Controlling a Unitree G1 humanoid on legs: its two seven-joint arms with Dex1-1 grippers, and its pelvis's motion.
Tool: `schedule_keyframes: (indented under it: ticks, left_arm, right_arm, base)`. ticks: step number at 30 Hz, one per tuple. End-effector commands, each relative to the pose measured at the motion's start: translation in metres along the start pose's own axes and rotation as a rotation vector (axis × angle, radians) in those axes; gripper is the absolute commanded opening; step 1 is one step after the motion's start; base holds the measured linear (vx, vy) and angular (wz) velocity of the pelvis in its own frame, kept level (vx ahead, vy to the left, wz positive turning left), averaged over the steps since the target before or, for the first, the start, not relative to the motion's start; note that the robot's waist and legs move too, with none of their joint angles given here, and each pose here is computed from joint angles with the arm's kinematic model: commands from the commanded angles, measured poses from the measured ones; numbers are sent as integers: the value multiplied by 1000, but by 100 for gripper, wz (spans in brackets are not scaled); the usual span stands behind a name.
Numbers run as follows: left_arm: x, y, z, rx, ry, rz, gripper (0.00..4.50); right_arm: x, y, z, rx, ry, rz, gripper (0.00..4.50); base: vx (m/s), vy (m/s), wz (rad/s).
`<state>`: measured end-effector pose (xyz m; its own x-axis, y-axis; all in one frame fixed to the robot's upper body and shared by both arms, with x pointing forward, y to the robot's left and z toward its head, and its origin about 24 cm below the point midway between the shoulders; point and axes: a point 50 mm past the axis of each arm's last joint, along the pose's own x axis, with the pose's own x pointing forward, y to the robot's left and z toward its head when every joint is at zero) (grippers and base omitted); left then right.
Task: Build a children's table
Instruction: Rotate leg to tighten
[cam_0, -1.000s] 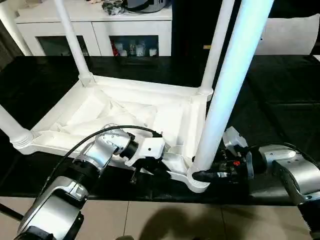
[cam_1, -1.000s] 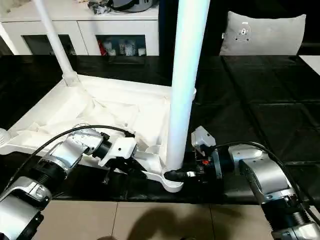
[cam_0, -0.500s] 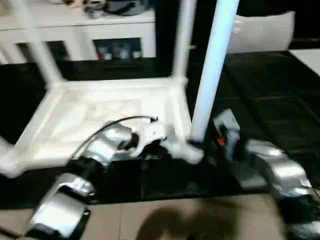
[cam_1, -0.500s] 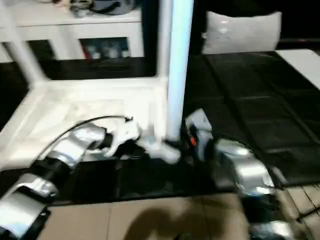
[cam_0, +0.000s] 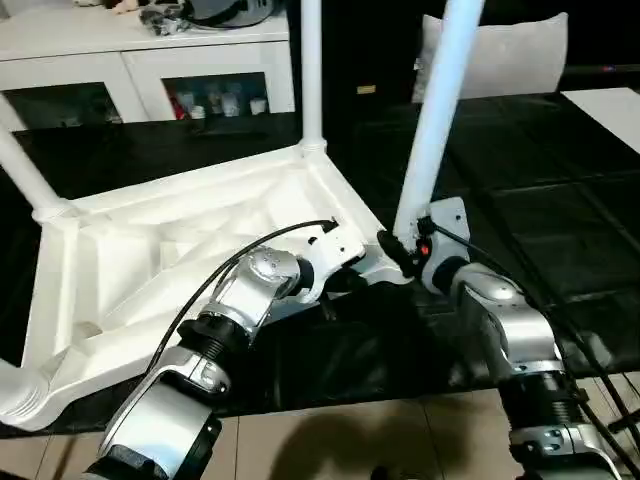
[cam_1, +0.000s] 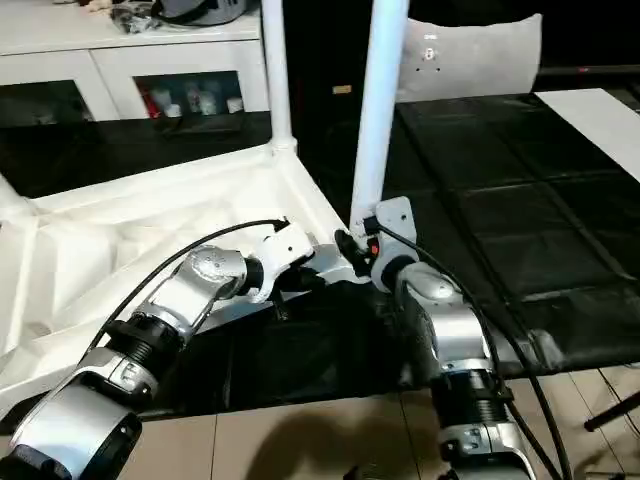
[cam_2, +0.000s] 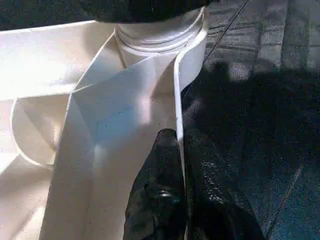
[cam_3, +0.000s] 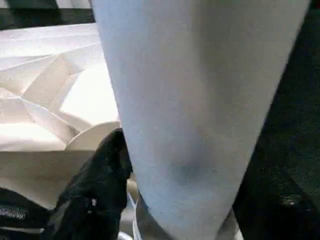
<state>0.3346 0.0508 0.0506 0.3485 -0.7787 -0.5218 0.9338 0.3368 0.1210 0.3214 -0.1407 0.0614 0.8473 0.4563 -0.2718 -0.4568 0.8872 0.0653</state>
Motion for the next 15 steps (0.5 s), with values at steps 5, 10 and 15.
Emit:
schedule_keyframes:
  ticks: [5, 10, 15]
  left_arm:
    - [-6, 0, -1, 115, -4, -55, 0]
    - [-18, -2, -14, 175, 10, -162, 0]
    - [-25, -10, -18, 254, -14, -305, 0]
  right_arm:
    - [-12, 5, -7, -8, 20, 175, 361]
    - [-40, -2, -6, -109, 41, 421, 405]
    - [-53, -10, -4, -187, 75, 544, 405]
  base:
    - [0, 0, 0]
    - [0, 0, 0]
    - [0, 0, 0]
